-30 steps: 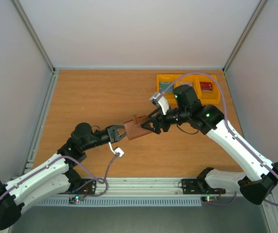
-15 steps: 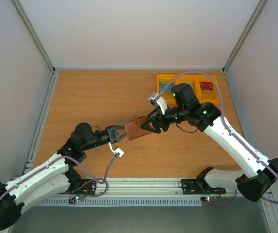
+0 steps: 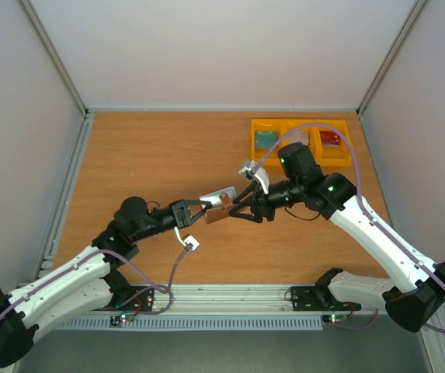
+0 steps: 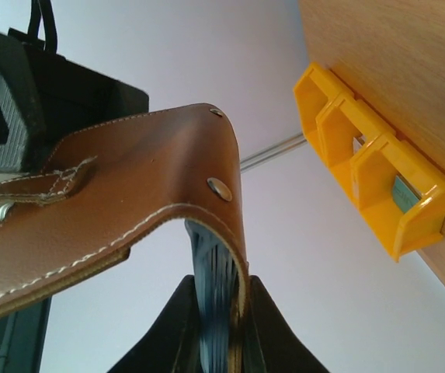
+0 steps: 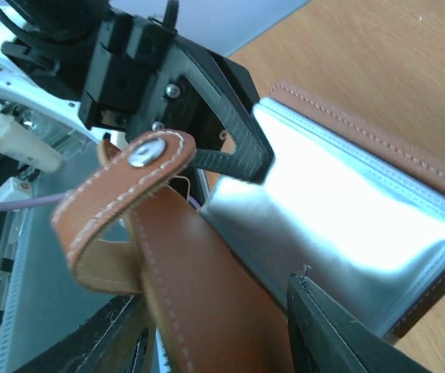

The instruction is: Take the credit cards out of the card holder

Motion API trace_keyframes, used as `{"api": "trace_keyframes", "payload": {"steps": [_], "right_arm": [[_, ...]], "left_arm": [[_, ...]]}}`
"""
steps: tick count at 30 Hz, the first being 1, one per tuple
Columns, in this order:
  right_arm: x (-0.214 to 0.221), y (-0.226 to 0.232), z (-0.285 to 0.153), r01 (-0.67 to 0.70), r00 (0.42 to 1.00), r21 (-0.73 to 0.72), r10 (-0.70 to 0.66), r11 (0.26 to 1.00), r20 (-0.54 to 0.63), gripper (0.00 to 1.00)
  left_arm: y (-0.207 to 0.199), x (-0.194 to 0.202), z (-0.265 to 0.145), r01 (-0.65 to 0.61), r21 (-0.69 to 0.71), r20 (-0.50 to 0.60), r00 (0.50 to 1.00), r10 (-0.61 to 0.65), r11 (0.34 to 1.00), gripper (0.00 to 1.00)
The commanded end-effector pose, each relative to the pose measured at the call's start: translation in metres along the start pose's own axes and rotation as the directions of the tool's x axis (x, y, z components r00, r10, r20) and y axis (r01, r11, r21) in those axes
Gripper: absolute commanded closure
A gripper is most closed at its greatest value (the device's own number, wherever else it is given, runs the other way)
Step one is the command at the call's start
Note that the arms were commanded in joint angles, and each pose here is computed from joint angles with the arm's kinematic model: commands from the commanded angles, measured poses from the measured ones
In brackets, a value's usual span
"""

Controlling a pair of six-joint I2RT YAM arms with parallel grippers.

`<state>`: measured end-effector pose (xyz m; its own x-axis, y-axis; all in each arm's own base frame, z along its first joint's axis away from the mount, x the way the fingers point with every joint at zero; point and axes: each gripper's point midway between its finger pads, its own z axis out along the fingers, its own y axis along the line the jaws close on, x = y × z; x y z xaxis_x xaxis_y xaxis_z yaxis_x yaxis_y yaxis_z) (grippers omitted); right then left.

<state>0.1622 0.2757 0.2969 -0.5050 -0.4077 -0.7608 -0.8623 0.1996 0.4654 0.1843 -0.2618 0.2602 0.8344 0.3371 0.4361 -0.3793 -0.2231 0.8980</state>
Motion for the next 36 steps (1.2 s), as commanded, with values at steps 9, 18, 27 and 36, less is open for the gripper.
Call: {"api": "trace_keyframes", "payload": {"steps": [9,18,27,36], "right_arm": [[0.025,0.0,0.004,-0.007,1.0,0.01,0.007,1.0,0.023,0.43],[0.012,0.008,0.008,-0.111,0.987,-0.085,0.119,0.99,0.107,0.3],[0.03,0.017,0.012,-0.234,0.96,-0.198,0.259,0.952,0.111,0.2],[0.051,0.025,0.003,-0.361,0.915,-0.209,0.389,0.909,0.108,0.19]], "left_arm": [[0.037,0.034,0.006,-0.138,-0.085,-0.14,0.982,0.126,0.987,1.0],[0.044,0.035,0.005,-0.214,-0.093,-0.153,0.968,0.199,0.972,1.0],[0.049,0.034,0.005,-0.241,-0.109,-0.145,0.964,0.225,0.964,1.0],[0.043,0.03,0.003,-0.257,-0.105,-0.139,0.96,0.242,0.961,1.0]]}}
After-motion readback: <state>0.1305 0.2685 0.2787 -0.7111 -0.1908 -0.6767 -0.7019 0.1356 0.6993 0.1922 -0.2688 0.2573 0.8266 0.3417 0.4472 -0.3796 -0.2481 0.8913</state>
